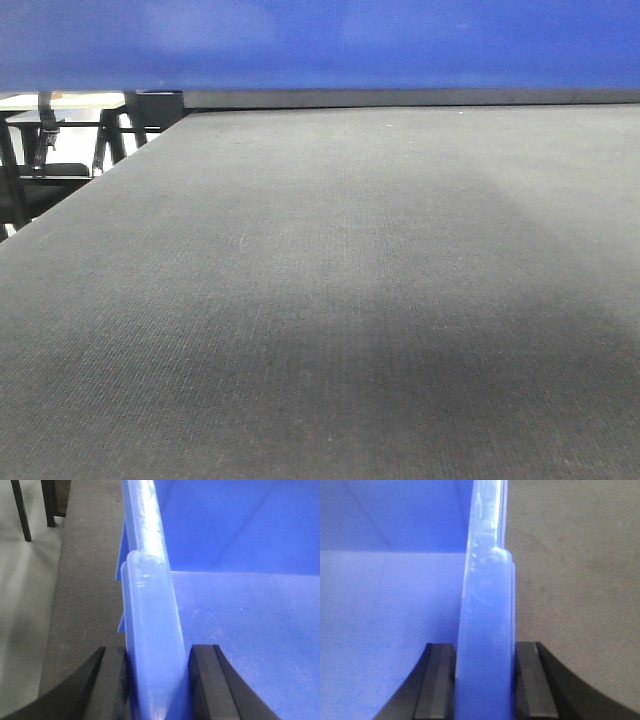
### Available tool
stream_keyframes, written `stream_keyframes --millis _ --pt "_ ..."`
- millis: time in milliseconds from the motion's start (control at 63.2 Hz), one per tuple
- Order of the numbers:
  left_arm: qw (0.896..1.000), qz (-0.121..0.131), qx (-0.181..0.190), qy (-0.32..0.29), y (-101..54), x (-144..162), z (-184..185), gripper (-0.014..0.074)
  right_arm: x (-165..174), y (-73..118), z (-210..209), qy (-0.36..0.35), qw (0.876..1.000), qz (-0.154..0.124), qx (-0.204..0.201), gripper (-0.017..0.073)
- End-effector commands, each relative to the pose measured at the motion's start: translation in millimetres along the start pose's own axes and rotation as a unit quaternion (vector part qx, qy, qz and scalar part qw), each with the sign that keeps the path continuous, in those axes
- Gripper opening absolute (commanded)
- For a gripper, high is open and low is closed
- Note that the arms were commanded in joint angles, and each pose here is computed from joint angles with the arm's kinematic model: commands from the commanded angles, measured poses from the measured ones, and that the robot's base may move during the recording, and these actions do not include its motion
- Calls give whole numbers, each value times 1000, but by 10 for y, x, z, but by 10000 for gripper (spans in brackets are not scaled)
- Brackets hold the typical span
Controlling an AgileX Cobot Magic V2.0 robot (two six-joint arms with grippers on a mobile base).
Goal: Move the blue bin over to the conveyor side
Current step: 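Bring the held blue bin over the grey conveyor belt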
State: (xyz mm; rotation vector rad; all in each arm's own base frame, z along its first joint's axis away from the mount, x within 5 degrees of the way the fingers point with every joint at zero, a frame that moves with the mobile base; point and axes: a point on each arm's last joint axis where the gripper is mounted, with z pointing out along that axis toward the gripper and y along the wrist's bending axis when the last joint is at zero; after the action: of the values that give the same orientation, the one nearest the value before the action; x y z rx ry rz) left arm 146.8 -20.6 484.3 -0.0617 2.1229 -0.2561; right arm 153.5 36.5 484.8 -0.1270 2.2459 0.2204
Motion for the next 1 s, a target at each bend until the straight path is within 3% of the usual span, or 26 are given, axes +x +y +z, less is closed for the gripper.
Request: stream_keyframes --millis 0,712,981 --pt "998 16 -5 -66 1 -107 -112 -18 -84 -44 -121 -65 998 -15 22 -78" --pt "998 16 -6 -64 2 -113 -89 -18 -147 -34 -124 -98 995 -16 18 -78" --pt "999 13 -8 -51 22 -181 294 -18 -134 -49 122 -106 994 -17 18 -78"
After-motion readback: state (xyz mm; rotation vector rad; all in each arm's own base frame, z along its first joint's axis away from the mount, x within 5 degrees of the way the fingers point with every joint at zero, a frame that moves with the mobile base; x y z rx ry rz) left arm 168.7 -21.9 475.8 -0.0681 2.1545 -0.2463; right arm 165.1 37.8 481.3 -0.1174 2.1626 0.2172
